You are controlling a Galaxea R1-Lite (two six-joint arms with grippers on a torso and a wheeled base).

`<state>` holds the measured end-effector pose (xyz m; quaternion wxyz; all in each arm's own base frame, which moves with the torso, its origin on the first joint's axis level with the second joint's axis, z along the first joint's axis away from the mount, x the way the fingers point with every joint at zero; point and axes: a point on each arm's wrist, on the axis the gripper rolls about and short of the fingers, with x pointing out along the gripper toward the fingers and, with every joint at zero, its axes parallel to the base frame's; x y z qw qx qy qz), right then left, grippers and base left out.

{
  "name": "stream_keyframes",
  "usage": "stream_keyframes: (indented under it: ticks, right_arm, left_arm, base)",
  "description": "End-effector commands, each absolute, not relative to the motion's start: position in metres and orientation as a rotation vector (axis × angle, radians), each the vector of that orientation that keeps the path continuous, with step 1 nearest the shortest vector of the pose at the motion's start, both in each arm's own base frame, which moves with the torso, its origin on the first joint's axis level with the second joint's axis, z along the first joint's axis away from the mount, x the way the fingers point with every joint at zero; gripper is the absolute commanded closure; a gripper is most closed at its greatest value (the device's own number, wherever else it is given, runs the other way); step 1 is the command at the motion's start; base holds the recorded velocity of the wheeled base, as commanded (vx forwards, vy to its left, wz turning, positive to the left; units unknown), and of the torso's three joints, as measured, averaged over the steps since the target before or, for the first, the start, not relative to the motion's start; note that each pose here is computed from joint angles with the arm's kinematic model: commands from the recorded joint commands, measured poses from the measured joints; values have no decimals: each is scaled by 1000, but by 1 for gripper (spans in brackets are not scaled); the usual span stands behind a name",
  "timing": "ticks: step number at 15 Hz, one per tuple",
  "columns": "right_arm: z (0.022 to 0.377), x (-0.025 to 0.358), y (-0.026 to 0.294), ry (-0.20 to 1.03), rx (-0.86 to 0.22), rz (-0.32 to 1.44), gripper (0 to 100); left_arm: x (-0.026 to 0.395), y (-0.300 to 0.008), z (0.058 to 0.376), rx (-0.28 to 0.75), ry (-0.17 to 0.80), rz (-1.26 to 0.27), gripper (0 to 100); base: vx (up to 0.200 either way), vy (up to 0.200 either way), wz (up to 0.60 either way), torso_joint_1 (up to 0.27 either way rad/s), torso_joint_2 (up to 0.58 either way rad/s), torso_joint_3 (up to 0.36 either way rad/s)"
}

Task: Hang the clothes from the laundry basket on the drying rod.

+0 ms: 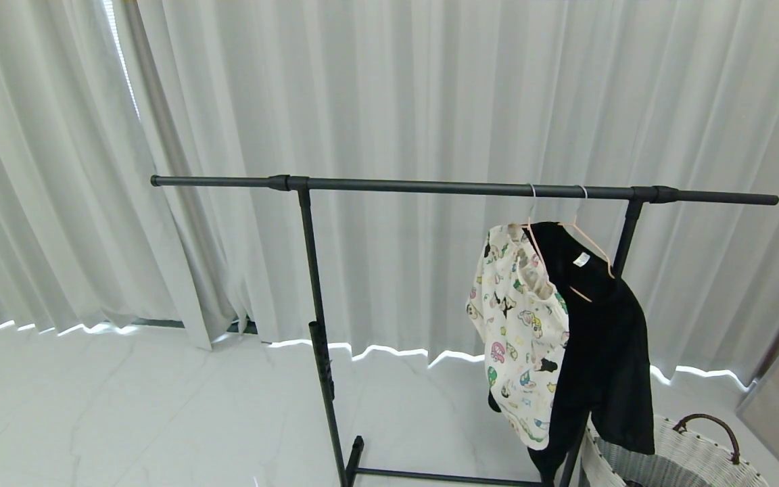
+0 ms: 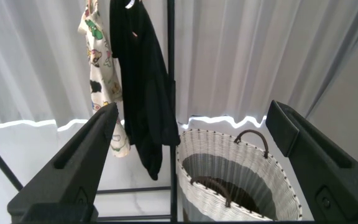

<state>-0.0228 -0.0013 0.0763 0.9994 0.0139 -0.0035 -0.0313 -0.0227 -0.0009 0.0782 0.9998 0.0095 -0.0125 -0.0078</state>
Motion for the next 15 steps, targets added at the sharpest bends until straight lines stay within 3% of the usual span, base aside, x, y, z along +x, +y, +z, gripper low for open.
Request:
stream_keyframes:
  ticks: [1,15]
  right_arm:
    - [76,-23,-1,-7,28,-63,0]
    - [76,-23,-1,-7,28,-63,0]
  left_arm:
    - [-23,-1,78,19,-28,-15,0]
    - [-23,-1,78,19,-29,-15,0]
  base:
    - [0,0,0,0,0,0]
    - [0,0,0,0,0,0]
